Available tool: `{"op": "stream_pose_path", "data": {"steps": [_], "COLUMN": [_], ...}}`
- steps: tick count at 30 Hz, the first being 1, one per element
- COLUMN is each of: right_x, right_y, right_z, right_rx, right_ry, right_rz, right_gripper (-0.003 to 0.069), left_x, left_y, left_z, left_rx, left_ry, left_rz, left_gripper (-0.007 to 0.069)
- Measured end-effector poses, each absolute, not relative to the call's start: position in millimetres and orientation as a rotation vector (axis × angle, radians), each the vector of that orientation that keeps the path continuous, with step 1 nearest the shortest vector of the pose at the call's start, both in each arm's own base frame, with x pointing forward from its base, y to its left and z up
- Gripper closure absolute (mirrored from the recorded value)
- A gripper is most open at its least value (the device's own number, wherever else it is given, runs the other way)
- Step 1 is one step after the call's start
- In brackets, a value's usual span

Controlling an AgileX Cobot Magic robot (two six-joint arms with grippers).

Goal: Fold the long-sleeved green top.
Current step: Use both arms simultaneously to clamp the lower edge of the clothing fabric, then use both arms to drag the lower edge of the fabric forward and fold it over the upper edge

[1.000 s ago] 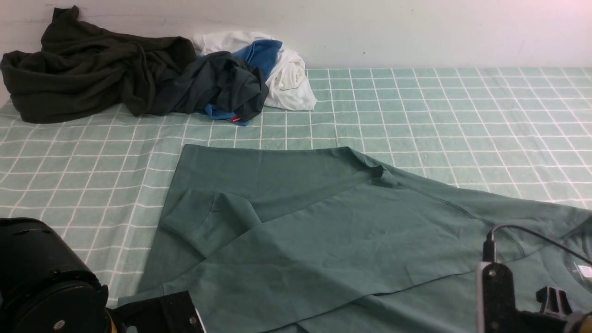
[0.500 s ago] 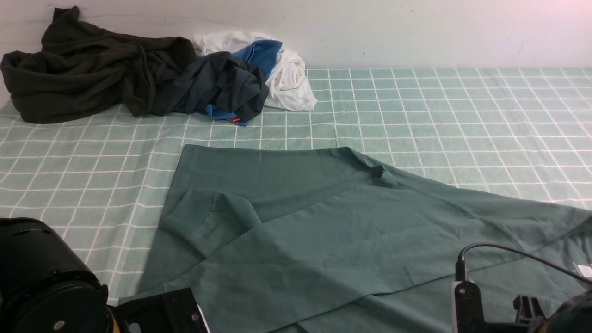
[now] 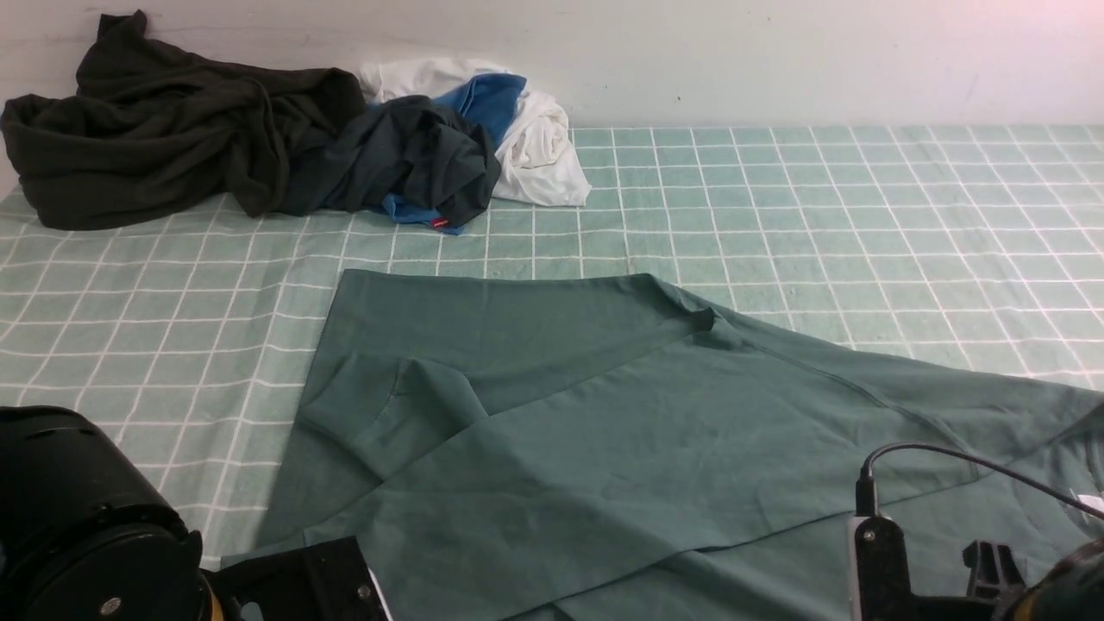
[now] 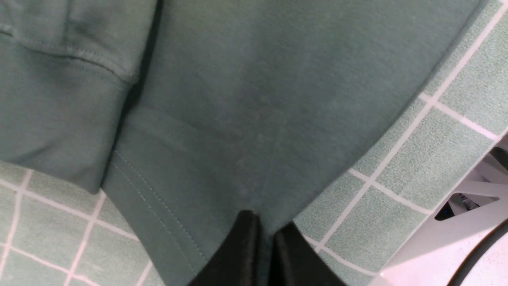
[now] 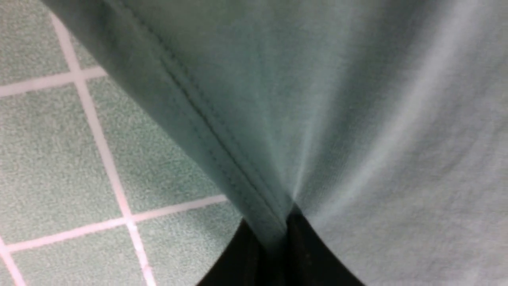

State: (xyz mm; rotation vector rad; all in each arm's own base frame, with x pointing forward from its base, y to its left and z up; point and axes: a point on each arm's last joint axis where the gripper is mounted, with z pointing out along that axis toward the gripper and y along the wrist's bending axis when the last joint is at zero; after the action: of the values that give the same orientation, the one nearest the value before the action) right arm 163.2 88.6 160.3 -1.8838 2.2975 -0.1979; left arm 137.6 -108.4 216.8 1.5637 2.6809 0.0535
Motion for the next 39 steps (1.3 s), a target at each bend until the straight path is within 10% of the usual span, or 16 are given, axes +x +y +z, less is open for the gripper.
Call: {"op": "stream_pose_path", "data": {"steps": [9,20,32,39], "right_x": [200,326,440,464], "right_y": [91,82,85,71], "right_z": [219,277,219,198], "right_rx": [-1.798,-1.437,-1.240,-0.884], "right_ry": [2.233,2.201,2.321,2.401], "right_rz": [-0.352,-0.336,-0.272,-0.218], "right_gripper": [0.0645,0.0645,0.0632,0.0438], "left_x": [163,323,463,486], "left_y": [-103,-77,-76,-72], "left_z": [244,324,234,198], "left_rx": [1.364,0.904,0.860,0.836], "left_ry": [2.668,2.525,2.625,2.615], "left_rz": [0.131,0.267,0.306,0.319], "left_gripper": [0.0619,0.0608,0.0606,0.0476]}}
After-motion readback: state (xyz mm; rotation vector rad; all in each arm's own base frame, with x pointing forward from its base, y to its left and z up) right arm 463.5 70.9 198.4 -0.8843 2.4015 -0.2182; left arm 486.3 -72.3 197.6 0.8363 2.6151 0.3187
